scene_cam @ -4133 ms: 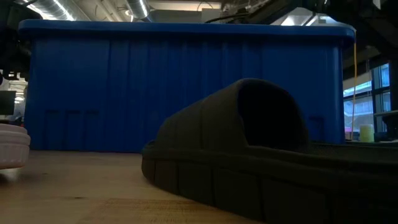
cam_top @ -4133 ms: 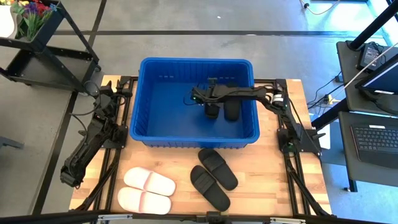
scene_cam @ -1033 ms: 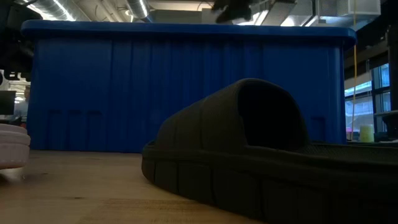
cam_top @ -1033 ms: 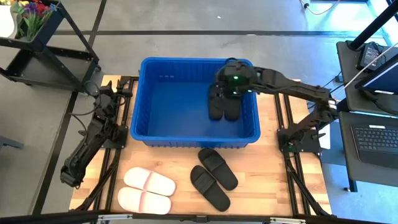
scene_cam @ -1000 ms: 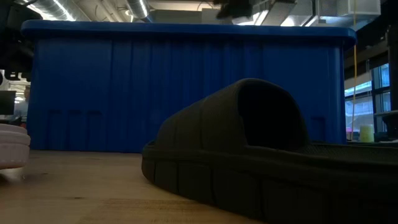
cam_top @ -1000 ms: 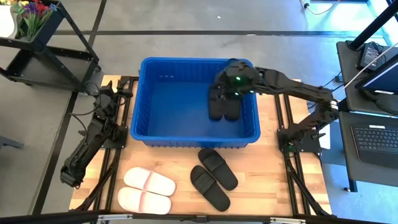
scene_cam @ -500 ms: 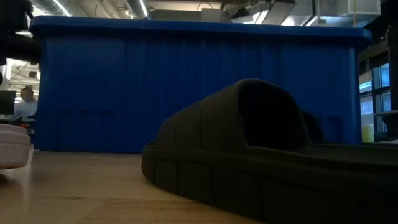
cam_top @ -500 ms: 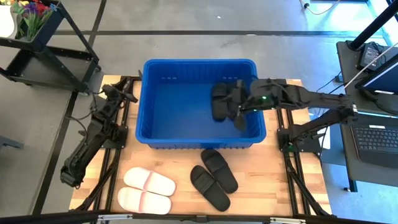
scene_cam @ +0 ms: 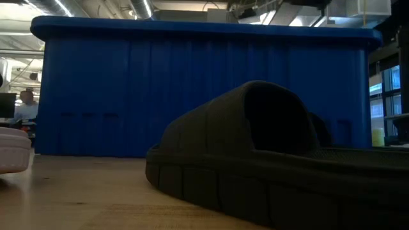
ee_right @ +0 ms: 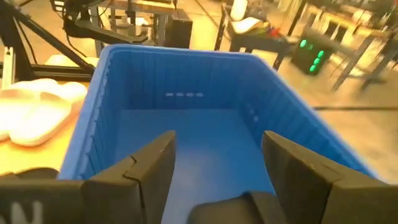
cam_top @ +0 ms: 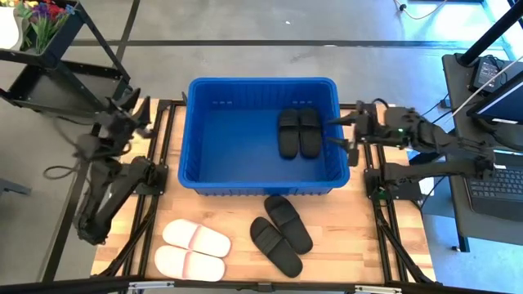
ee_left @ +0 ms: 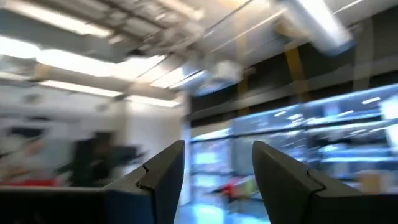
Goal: Pick and place slides into bin
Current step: Put the right pink slide into the blue container
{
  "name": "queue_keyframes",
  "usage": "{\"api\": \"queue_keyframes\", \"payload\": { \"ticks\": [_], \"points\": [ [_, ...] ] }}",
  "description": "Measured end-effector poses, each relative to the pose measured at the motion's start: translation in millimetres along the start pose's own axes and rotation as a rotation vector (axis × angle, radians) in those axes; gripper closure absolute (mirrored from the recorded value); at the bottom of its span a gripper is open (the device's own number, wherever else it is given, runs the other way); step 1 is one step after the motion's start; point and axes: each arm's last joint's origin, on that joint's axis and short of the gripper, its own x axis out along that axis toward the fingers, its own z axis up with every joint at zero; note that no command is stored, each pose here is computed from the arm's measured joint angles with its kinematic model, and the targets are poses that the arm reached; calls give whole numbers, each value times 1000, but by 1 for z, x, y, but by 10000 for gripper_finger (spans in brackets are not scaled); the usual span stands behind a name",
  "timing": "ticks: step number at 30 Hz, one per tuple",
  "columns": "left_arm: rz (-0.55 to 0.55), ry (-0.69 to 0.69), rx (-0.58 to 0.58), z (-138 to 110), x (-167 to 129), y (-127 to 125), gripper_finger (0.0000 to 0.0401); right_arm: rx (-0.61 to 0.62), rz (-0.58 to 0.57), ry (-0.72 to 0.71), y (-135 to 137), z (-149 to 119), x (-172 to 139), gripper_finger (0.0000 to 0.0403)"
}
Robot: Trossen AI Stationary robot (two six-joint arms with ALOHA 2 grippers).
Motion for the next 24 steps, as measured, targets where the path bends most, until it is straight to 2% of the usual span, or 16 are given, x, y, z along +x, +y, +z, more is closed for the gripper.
{"api": "queue_keyframes", "payload": {
  "ticks": [4,9,12,20,24],
  "points": [
    [-189,-11,1,39,8,-8,218,-13,-105,-56,-7,-13,-25,164],
    [-219,55,-26,68,28,-9,218,48,-268,-153,-13,-24,-55,164],
    [-257,110,-40,71,43,-7,218,82,-322,-179,-13,-34,-66,164],
    [-303,177,-83,72,78,0,218,132,-340,-176,-8,-71,-67,164],
    [-334,182,-76,74,94,1,218,142,-416,-168,-7,-87,-68,164]
  ]
}}
